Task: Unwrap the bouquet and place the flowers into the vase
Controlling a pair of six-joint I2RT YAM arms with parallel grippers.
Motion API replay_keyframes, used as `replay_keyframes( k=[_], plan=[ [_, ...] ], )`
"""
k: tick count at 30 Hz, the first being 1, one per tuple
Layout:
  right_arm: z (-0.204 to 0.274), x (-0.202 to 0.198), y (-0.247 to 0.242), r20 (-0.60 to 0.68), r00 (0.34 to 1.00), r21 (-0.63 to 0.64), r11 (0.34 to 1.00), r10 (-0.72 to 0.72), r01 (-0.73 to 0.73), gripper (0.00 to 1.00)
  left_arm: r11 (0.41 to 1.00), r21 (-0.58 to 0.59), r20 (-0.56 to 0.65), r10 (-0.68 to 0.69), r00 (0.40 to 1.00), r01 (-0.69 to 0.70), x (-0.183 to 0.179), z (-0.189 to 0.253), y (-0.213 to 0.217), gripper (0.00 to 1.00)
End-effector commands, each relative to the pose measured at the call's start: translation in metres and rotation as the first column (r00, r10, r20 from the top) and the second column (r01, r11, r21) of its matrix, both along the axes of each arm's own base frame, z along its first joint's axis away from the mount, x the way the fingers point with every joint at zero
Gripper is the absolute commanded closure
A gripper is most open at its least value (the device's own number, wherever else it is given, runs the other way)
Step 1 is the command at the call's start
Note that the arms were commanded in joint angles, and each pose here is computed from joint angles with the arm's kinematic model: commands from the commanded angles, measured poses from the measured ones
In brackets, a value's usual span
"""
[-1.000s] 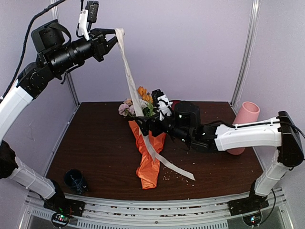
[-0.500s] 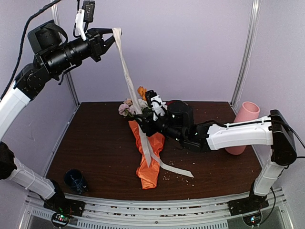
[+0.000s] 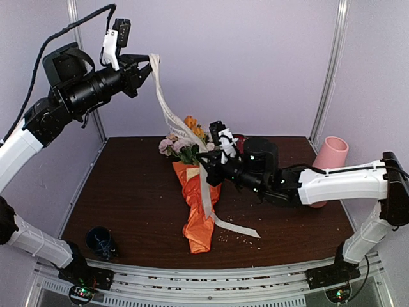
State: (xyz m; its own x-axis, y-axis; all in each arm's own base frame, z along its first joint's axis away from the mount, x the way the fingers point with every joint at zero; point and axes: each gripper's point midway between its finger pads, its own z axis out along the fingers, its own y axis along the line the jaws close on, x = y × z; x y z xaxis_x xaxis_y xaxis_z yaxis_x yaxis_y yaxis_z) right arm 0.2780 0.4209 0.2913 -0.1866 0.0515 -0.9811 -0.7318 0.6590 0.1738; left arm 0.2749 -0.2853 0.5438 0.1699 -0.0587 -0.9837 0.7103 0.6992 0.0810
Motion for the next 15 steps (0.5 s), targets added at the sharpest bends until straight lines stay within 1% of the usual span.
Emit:
replay_keyframes(
  k=[1,2,5,7,10,13,15],
  plan=[
    [0.02,-0.023,-0.033,-0.018,1.0,0.036,0.999,0.012,-0.011,1.0,0.977,0.04,-0.048,0.209,0.977,-0.207,0.037,-0.039,0.015,1.0],
    [0.021,-0.029,-0.037,-0.027,0.999,0.035,0.999,0.034,-0.033,1.0,0.971,0.056,-0.074,0.236,0.969,-0.233,0.047,-0.052,0.015,1.0],
    [0.026,-0.047,-0.047,-0.047,0.995,0.038,0.995,0.089,-0.088,1.0,0.965,0.072,-0.155,0.262,0.952,-0.254,0.074,-0.087,0.01,1.0],
    [0.034,-0.057,-0.051,-0.051,0.991,0.042,0.992,0.123,-0.121,1.0,0.97,0.066,-0.226,0.244,0.943,-0.236,0.092,-0.112,0.003,1.0],
    [0.047,-0.069,-0.055,-0.044,0.985,0.045,0.986,0.165,-0.163,1.0,0.984,0.062,-0.325,0.178,0.929,-0.166,0.111,-0.148,-0.017,1.0],
    [0.054,-0.077,-0.055,-0.044,0.978,0.03,0.979,0.204,-0.203,1.0,0.986,0.086,-0.392,0.164,0.905,-0.141,0.124,-0.181,-0.034,1.0],
    [0.054,-0.077,-0.057,-0.046,0.98,0.015,0.981,0.193,-0.193,1.0,0.986,0.08,-0.426,0.169,0.889,-0.149,0.131,-0.195,-0.036,1.0]
  ],
)
